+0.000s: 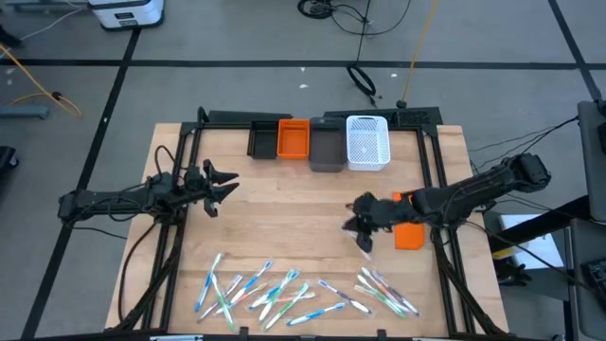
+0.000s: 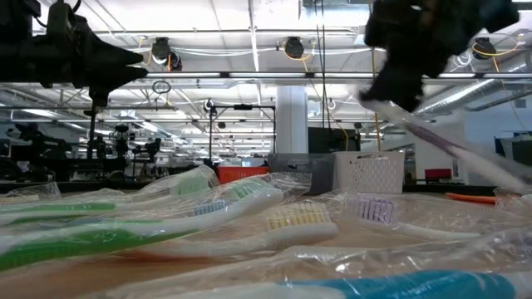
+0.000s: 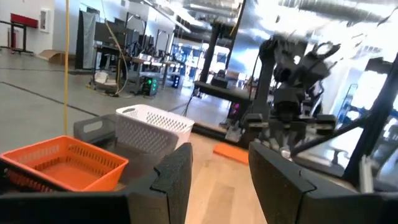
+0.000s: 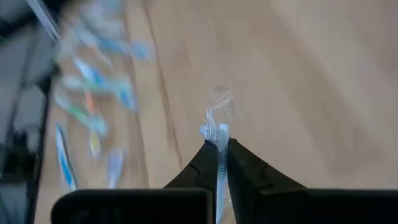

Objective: Pick & Place Toothbrushes
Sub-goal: Put the purple toothbrush into the orange bin

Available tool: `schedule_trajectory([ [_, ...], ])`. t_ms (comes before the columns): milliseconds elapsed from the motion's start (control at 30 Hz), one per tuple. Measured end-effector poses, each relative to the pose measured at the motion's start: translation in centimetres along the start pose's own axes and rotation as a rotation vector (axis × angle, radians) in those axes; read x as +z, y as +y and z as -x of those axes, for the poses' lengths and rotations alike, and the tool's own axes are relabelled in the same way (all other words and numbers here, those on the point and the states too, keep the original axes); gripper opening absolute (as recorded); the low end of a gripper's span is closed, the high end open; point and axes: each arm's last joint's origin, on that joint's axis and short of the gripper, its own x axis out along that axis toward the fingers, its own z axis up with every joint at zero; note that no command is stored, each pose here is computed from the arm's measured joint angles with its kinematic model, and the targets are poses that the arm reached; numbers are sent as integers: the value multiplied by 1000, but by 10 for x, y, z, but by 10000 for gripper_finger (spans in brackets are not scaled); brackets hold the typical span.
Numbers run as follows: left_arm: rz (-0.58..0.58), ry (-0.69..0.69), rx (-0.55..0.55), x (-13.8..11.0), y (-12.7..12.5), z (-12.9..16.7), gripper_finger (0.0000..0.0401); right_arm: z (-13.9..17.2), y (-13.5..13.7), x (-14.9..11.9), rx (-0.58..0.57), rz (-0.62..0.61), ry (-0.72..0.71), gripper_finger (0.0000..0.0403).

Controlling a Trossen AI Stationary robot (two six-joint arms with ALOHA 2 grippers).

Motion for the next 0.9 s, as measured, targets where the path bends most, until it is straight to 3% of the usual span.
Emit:
schedule_trajectory([
  [333, 71, -41, -49, 2, -5, -12, 159, 2, -17, 53, 3, 155, -429, 8],
  [633, 81, -28, -37, -6, -9, -37, 159, -6, -27, 67, -8, 191, -571, 8],
  [900, 37, 68, -28, -2, -20, -89, 159, -3, -28, 75, -10, 205, -632, 9],
])
